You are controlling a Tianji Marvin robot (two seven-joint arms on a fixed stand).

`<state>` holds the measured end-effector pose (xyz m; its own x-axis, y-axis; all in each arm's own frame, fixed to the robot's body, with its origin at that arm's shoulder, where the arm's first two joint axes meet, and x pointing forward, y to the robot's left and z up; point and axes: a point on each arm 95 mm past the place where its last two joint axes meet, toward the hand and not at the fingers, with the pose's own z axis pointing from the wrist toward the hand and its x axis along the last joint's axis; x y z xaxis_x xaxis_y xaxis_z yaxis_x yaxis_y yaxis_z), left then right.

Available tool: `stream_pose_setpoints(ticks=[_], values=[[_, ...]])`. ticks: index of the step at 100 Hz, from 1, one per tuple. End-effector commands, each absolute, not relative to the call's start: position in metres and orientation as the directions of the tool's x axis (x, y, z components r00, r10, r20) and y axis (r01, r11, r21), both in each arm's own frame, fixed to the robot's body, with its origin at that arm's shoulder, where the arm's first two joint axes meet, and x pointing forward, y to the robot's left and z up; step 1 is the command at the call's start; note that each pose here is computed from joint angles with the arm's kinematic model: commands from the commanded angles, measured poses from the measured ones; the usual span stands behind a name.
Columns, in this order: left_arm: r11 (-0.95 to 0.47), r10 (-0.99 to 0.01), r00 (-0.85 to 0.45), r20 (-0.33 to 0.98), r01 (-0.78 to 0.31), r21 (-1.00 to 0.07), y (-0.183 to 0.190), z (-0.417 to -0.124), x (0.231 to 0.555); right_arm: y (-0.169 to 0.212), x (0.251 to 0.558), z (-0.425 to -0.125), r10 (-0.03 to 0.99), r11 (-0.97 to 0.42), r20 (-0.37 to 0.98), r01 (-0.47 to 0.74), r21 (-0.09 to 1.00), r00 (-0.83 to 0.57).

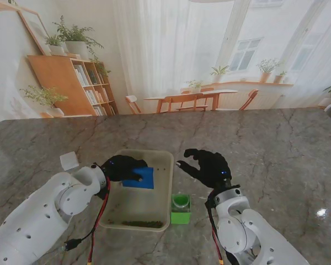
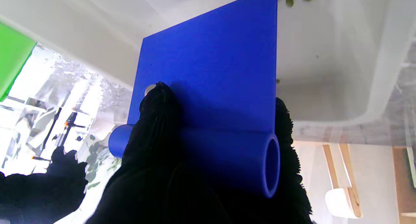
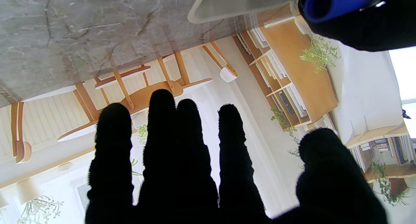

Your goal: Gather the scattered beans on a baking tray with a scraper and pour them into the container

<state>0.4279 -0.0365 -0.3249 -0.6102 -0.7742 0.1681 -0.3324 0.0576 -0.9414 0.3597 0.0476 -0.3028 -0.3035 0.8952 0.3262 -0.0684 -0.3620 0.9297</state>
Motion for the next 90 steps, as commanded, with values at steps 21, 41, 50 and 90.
stream_pose_setpoints(ticks=[21, 41, 50, 90], values=[[0.050, -0.787, -0.600, 0.140, -0.288, -0.956, -0.029, -0.298, 0.450, 0.046, 0.360, -0.305, 0.898, -0.354, 0.325, -0.049, 0.934, -0.296], [0.076, -0.789, -0.602, 0.121, -0.292, -0.953, -0.021, -0.298, 0.468, 0.046, 0.360, -0.305, 0.899, -0.352, 0.324, -0.045, 0.935, -0.294], [0.091, -0.790, -0.603, 0.112, -0.296, -0.951, -0.016, -0.301, 0.476, 0.045, 0.360, -0.305, 0.900, -0.351, 0.324, -0.043, 0.935, -0.294], [0.081, -0.803, -0.585, 0.113, -0.296, -0.952, -0.010, -0.317, 0.505, 0.045, 0.360, -0.305, 0.901, -0.342, 0.318, -0.035, 0.939, -0.294]])
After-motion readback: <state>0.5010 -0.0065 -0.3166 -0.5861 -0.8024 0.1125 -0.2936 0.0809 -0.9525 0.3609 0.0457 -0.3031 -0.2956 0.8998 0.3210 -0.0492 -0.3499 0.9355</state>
